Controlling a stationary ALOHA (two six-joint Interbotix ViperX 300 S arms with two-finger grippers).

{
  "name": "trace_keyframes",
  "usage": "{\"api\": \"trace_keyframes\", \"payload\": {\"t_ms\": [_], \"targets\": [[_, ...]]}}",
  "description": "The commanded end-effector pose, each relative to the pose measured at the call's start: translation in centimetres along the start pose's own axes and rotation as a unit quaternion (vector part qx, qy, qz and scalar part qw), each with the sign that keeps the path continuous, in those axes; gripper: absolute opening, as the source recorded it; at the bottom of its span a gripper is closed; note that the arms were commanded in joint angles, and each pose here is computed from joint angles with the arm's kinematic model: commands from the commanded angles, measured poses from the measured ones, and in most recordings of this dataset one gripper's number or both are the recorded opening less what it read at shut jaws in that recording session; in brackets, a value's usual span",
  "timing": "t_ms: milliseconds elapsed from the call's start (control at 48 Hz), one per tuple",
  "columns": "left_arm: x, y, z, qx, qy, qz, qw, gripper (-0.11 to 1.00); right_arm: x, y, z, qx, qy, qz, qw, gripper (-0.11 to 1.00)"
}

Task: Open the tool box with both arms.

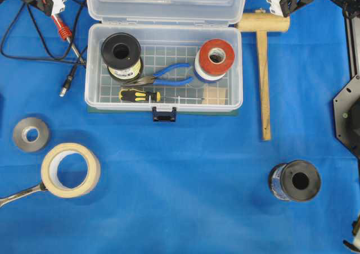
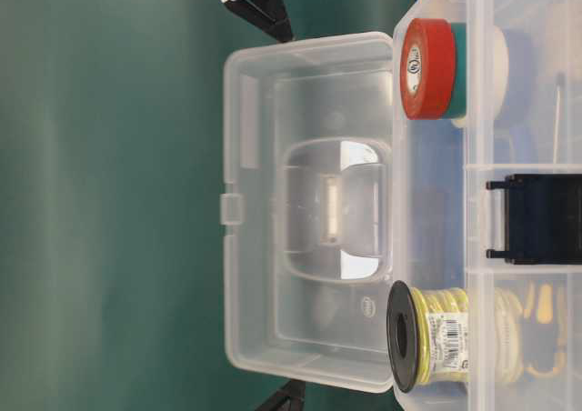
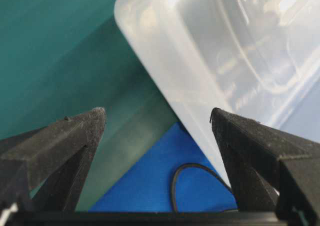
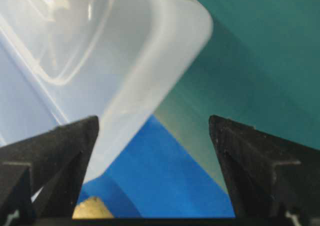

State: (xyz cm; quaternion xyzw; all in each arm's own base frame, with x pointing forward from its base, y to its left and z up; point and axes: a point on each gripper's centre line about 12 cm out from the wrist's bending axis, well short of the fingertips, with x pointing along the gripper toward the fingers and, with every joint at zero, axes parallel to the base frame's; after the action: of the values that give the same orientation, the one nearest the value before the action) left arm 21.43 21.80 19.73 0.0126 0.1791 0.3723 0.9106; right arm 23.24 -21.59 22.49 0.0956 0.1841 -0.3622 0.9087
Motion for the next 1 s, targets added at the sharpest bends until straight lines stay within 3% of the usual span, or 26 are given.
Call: {"api": "trace_keyframes", "payload": {"t_ms": [0, 395, 978], "targets": [[0.3, 0.4, 1.1, -0.001, -0.015, 0.005, 0.9999, 0.9, 0.1, -0.2, 1.2, 0.001, -0.019, -0.003, 0.9998, 0.87], [-0.3, 0.4, 0.6, 0.0, -0.009, 0.006, 0.9999, 0.9, -0.1, -0.2, 1.0, 0.001, -0.018, -0.003, 0.9998, 0.87], [-4.5, 1.9, -0.9, -0.01, -0.021, 0.039, 0.999, 0.9, -5.1, -1.9, -0.2, 0.015, -0.037, -0.03, 0.9988, 0.87]]}}
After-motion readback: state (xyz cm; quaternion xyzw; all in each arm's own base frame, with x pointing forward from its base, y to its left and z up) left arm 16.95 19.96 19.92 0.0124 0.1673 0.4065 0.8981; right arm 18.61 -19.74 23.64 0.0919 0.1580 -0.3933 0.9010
